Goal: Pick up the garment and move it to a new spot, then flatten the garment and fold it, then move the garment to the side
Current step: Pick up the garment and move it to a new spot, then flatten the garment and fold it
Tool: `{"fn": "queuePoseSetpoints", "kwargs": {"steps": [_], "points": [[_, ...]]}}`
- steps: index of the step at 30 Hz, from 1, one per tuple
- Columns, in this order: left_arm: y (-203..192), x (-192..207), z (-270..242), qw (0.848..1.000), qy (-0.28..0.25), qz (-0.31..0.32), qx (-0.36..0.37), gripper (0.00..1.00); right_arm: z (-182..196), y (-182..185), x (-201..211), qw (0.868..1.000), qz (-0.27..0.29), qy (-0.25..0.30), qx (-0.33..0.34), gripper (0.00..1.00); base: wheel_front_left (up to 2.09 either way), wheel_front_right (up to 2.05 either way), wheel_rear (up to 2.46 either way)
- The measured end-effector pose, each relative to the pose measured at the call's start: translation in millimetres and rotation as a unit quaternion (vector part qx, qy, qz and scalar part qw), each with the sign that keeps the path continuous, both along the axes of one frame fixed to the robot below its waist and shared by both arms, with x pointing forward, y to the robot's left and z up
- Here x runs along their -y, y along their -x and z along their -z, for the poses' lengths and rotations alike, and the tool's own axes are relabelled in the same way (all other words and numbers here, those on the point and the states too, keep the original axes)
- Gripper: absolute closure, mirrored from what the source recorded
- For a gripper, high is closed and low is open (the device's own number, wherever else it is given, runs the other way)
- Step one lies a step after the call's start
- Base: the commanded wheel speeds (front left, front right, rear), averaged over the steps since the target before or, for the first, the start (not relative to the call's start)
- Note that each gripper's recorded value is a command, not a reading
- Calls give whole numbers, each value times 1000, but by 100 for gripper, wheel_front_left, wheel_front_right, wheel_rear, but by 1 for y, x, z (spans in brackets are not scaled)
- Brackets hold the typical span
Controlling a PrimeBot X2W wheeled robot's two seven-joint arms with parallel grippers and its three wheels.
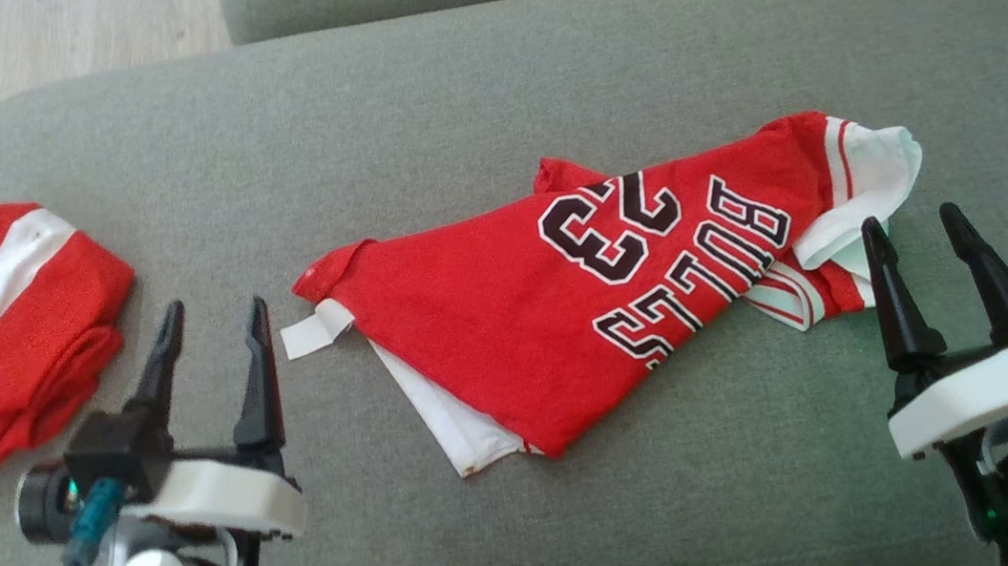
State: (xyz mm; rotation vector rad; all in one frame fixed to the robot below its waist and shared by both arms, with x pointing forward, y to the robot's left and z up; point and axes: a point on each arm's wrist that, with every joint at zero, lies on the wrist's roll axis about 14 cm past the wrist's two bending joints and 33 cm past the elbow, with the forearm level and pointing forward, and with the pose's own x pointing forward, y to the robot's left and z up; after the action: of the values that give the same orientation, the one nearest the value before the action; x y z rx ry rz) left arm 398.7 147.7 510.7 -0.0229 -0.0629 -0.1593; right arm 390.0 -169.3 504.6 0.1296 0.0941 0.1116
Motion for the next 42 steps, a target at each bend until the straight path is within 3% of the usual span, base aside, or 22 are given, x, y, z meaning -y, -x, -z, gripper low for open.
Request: {"fn": "queuePoseSetpoints", "kwargs": {"steps": [12,42], "points": [[17,1,8,1000,-2,-2,-11,0,-3,16,4,1000,5,1,-3,0,0,0,0],[13,0,17,1000,-9,-2,-19,0,10,12,-1,1000,1,0,-23,0,0,0,0]]}}
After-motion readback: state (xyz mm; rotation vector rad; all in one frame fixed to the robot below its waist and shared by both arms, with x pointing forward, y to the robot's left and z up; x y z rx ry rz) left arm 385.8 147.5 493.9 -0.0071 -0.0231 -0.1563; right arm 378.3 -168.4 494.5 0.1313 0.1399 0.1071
